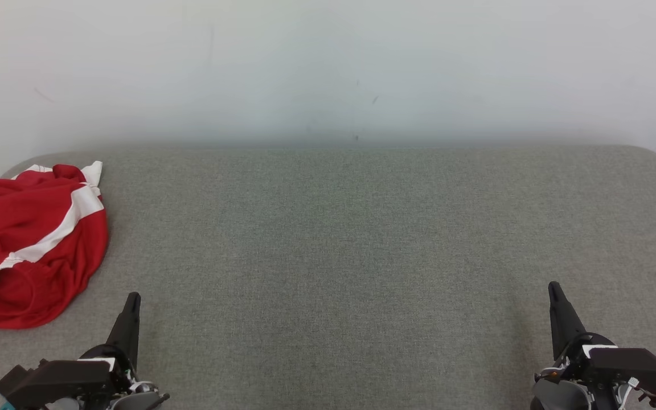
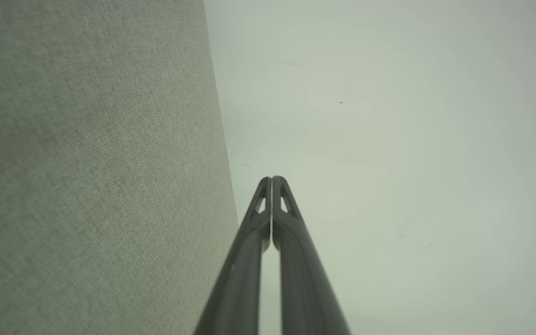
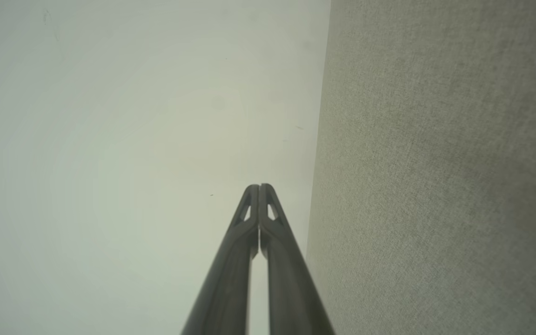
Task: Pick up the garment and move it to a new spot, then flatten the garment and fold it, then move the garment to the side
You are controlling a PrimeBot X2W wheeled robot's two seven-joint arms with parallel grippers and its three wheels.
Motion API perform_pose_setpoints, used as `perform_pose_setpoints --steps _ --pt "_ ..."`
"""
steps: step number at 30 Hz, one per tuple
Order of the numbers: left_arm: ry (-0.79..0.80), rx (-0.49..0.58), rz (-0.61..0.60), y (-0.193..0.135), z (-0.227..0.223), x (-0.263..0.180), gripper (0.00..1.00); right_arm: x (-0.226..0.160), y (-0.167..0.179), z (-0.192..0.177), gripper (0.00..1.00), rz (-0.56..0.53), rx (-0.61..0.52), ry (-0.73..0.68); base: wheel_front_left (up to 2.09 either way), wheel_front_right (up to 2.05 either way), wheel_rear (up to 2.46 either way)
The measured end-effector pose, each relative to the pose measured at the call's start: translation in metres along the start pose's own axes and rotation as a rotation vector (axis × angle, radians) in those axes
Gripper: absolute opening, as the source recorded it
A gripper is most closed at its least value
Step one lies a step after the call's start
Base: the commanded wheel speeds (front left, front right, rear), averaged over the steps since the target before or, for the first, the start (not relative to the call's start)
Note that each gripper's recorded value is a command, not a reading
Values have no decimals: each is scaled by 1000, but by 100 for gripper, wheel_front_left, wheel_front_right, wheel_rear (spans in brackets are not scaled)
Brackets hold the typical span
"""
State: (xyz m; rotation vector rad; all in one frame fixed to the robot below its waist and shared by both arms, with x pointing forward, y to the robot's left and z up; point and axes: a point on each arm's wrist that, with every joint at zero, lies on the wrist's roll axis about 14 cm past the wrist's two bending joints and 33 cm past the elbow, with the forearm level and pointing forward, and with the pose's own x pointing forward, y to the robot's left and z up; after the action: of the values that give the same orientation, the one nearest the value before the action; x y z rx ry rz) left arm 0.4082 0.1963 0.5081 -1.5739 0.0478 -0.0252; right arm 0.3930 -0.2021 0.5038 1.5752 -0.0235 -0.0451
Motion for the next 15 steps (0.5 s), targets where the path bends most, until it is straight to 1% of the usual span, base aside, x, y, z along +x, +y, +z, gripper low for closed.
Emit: perform_pose_setpoints --steps 15 --pt "0 0 0 0 0 0 0 0 0 0 0 0 0 0 0 0 0"
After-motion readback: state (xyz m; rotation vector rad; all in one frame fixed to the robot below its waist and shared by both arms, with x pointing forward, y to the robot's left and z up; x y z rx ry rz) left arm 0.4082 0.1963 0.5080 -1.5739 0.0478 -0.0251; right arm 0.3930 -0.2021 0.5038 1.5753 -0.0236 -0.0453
